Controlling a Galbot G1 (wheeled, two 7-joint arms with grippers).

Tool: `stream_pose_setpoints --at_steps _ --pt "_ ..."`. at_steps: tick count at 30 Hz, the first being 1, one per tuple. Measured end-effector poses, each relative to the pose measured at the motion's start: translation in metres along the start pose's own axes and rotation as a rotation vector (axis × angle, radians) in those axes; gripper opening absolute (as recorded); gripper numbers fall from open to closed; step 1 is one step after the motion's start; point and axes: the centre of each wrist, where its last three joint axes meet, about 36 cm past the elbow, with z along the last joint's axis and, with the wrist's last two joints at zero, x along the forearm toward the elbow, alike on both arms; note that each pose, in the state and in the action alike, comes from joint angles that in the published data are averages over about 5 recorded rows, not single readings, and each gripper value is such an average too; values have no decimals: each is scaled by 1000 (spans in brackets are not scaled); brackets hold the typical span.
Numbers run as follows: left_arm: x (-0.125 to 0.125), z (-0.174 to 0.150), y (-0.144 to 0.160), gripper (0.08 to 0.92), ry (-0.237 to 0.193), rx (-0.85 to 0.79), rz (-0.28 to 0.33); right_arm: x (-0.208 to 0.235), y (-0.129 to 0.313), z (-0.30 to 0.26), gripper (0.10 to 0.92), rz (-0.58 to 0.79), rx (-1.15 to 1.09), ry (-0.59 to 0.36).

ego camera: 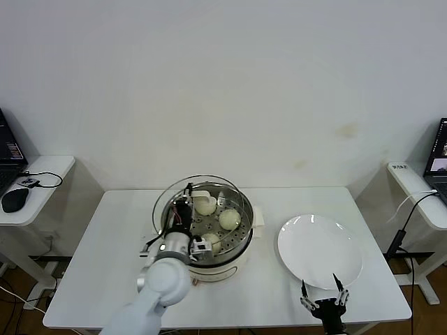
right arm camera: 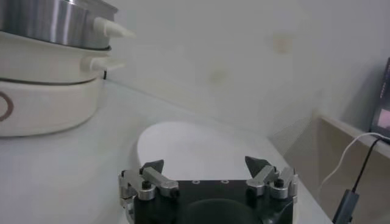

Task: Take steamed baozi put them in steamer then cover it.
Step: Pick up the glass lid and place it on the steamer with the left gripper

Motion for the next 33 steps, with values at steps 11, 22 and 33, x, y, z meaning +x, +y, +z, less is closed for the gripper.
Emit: stream_pose_setpoints --at_steps 11,22,33 --pt "-1 -18 -15 151 -16 -17 22 0 4 1 823 -11 -4 4" --pt "-4 -19 -25 151 -13 -50 25 0 9 3 823 -27 -9 10" --pt "-4 -20 -30 151 -10 -58 23 1 12 3 823 -38 -13 11"
